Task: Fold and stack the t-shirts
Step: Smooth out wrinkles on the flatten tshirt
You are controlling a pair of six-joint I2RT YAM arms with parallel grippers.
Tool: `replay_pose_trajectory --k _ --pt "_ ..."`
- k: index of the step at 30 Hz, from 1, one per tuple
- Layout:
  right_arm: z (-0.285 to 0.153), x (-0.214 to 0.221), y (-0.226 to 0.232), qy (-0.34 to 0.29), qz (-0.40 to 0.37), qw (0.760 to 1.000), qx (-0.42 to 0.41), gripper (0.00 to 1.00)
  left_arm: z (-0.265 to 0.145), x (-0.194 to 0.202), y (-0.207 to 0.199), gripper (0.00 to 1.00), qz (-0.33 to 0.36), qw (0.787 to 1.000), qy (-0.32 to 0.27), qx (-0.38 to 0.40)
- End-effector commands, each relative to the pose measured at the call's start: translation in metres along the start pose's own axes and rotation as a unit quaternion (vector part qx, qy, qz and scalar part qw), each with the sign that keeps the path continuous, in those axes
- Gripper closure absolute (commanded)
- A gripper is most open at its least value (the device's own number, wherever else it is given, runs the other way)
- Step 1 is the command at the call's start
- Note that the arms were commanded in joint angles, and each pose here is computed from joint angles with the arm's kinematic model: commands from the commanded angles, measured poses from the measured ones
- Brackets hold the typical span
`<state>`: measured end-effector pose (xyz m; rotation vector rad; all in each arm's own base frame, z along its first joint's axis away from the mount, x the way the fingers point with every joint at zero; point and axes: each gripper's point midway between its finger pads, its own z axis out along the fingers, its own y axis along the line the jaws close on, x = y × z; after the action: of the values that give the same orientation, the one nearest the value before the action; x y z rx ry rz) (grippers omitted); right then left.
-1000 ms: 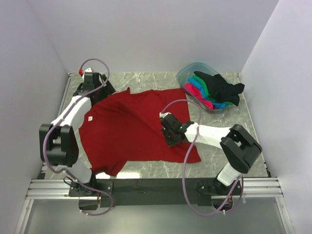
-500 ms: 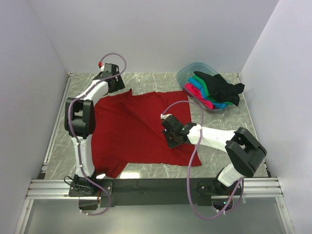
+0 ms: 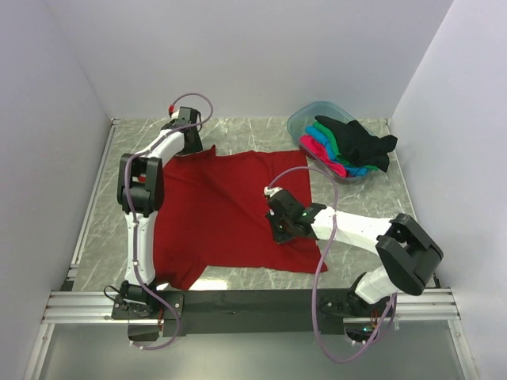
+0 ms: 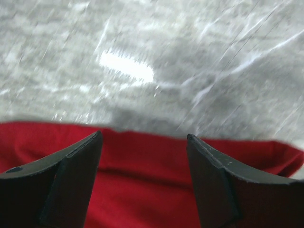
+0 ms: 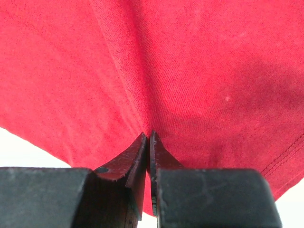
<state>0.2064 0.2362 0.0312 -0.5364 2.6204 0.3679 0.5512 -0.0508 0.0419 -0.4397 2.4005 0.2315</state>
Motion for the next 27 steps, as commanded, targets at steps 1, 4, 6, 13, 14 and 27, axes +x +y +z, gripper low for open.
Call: replay_pose_trajectory --k 1,4,6,13,14,27 --pt "-0.011 -0.007 0.007 -0.026 0.006 1.0 -0.017 0.88 0.0 -0.015 -0.006 0.24 0.016 1.0 -0.017 -0.009" --pt "-0.015 -0.007 0.007 -0.032 0.008 0.999 -0.02 0.88 0.002 -0.01 -0.007 0.24 0.023 1.0 -0.013 -0.016" --pt "-0.015 -0.006 0.006 -0.033 0.008 0.999 -0.02 0.88 0.0 -0.005 -0.006 0.25 0.029 0.999 -0.011 -0.018" --pt "-0.012 -0.011 0.008 -0.036 0.009 0.999 -0.021 0.88 -0.007 0.012 -0.003 0.29 0.034 0.999 0.003 -0.005" --pt "-0.012 -0.012 0.009 -0.038 0.009 0.999 -0.022 0.88 -0.007 0.015 -0.001 0.3 0.036 0.999 0.006 -0.007" --pt "-0.015 -0.017 0.015 -0.04 0.006 0.999 -0.035 0.88 0.001 0.011 0.007 0.87 0.039 0.999 0.01 -0.03"
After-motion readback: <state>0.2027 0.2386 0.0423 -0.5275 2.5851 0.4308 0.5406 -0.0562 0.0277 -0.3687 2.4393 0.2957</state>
